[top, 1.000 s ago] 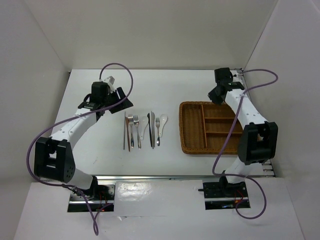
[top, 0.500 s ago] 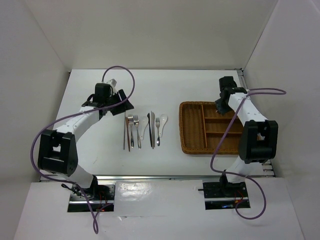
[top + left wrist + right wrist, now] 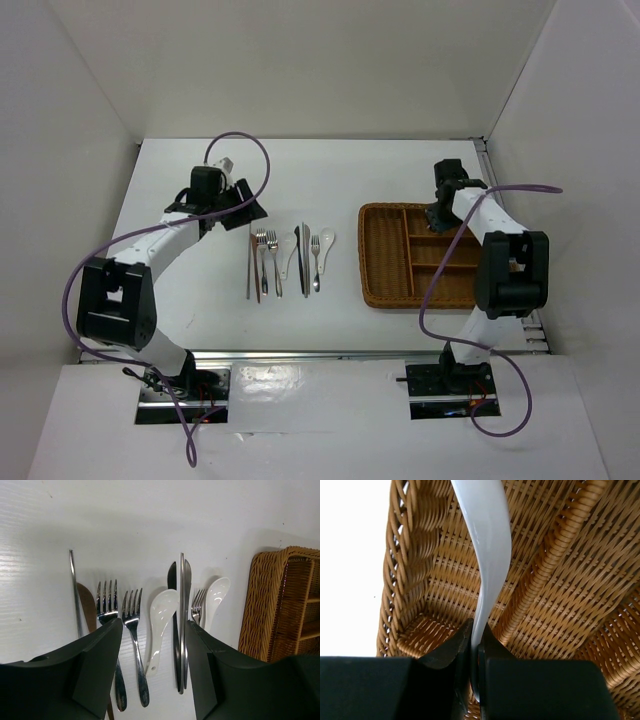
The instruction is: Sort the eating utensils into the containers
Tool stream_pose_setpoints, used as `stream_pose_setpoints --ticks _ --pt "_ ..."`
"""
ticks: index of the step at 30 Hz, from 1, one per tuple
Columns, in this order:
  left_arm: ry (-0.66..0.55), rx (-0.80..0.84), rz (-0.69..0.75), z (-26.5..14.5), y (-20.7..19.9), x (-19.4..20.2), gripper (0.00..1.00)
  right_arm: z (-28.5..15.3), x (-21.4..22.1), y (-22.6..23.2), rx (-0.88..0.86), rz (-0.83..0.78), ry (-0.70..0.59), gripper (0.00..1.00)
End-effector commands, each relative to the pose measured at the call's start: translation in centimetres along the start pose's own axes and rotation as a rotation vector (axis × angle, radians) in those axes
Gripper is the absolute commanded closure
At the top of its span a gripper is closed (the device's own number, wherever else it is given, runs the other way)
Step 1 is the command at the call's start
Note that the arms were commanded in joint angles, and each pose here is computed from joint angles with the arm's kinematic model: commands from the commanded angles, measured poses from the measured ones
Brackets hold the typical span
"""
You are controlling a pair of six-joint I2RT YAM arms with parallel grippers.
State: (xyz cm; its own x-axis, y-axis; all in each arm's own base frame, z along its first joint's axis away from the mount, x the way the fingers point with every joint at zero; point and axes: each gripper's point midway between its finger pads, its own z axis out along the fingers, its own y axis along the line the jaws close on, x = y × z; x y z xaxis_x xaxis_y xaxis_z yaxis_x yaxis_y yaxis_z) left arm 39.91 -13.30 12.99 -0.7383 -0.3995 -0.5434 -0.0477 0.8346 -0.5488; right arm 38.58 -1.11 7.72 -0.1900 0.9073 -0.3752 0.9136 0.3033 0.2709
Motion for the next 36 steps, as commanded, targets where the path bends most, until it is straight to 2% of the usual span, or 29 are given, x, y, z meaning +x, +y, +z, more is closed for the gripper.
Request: stream_pose_setpoints --ticks 1,4,11,18,25,28,36 --pt "0.000 -0.005 0.023 0.5 0.0 0.2 0.33 0.3 -0.3 1.6 -0.040 0.022 -0.013 0.89" --pt "0.009 -0.011 0.052 0.5 -0.1 0.6 0.33 0.2 -0.2 1.8 -0.052 0.014 -0.004 0.84" --pt "0.034 -0.001 0.104 0.8 -1.2 1.4 0.33 -0.1 0.3 1.9 -0.055 -0.001 0.027 0.66" --pt "0.070 0.041 0.158 1.8 -2.6 2.5 0.33 -3.5 -0.4 3.2 -0.168 -0.051 0.037 0.64" --pt "0.121 0.066 0.206 4.0 -3.8 4.8 0.33 -9.8 -1.0 6.8 -0.490 -0.238 0.028 0.62" --pt "0.137 0.072 0.203 4.9 -3.4 5.5 0.33 -11.1 0.1 6.4 -0.571 -0.326 0.036 0.62" --pt "0.152 0.052 0.199 6.5 -2.6 5.8 0.35 -12.7 0.7 5.6 -0.663 -0.400 0.027 0.62"
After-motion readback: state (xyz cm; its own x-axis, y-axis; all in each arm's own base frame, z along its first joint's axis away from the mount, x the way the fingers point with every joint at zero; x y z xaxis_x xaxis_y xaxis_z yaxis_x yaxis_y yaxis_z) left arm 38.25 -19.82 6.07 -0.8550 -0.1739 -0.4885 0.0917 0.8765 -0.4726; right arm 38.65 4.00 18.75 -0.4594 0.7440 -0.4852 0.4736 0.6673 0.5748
